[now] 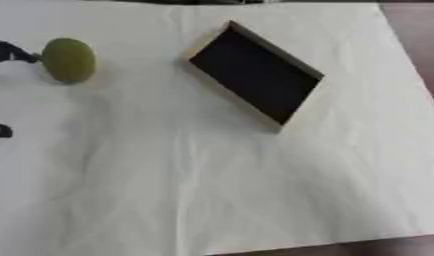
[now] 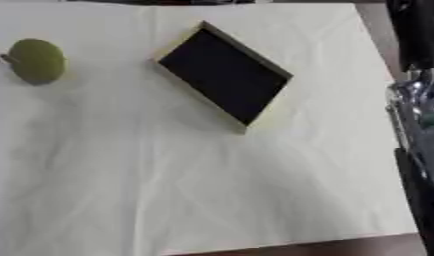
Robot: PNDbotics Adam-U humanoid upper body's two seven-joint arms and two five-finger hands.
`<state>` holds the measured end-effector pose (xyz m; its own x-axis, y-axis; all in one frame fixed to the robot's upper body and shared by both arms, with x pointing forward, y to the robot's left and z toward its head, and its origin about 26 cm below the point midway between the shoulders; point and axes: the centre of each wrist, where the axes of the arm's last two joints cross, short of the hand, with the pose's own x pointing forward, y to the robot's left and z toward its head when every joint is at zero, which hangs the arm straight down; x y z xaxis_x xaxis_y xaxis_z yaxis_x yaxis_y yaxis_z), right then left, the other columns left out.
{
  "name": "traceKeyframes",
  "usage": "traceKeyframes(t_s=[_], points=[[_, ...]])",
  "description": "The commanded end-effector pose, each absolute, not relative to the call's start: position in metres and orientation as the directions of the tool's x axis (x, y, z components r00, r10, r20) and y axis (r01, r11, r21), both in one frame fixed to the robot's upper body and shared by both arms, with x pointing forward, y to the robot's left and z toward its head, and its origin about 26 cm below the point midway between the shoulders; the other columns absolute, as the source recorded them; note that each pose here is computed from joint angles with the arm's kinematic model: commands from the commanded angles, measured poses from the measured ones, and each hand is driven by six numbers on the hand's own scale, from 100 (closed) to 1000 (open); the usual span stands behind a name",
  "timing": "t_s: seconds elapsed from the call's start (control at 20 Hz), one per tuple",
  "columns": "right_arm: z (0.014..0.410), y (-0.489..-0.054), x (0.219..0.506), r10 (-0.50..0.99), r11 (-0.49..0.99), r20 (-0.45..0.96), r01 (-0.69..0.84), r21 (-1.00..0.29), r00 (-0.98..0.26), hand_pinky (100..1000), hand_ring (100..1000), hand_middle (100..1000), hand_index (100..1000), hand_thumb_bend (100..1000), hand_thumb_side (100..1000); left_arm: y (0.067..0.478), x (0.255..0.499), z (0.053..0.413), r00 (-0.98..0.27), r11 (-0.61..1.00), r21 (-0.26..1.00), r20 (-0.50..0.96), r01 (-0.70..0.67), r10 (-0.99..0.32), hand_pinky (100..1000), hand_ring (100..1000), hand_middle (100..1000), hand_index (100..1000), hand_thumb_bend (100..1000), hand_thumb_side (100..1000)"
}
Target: Pick up objects on the table and place them in the box.
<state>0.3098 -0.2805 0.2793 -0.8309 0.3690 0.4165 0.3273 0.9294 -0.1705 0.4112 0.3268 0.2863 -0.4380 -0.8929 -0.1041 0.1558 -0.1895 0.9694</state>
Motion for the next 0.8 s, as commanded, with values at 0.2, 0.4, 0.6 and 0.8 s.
traceKeyframes(t_s=[0.2, 0.4, 0.6, 0.8], points=[[0.287, -0.281, 0.305, 0.369, 0.929, 0.388, 0.327, -0.172, -0.845, 847, 712, 663, 756, 100, 667, 0.327, 0.417, 0.299, -0.405, -0.197, 0.975, -0.139, 0.103, -0.904, 980, 936, 908, 973, 694, 100], [0.287, -0.281, 0.305, 0.371, 0.928, 0.389, 0.328, -0.175, -0.843, 847, 712, 663, 756, 100, 669, 0.320, 0.412, 0.320, -0.396, -0.188, 0.982, -0.173, -0.001, -0.902, 980, 936, 905, 973, 659, 100], [0.287, -0.281, 0.305, 0.372, 0.928, 0.390, 0.328, -0.177, -0.842, 847, 712, 662, 756, 100, 668, 0.311, 0.402, 0.347, -0.385, -0.162, 0.981, -0.190, -0.105, -0.903, 981, 932, 898, 968, 640, 100], [0.287, -0.281, 0.305, 0.370, 0.929, 0.392, 0.325, -0.179, -0.842, 848, 713, 662, 756, 100, 672, 0.299, 0.399, 0.359, -0.380, -0.167, 0.971, -0.220, -0.168, -0.899, 977, 927, 896, 971, 640, 100]])
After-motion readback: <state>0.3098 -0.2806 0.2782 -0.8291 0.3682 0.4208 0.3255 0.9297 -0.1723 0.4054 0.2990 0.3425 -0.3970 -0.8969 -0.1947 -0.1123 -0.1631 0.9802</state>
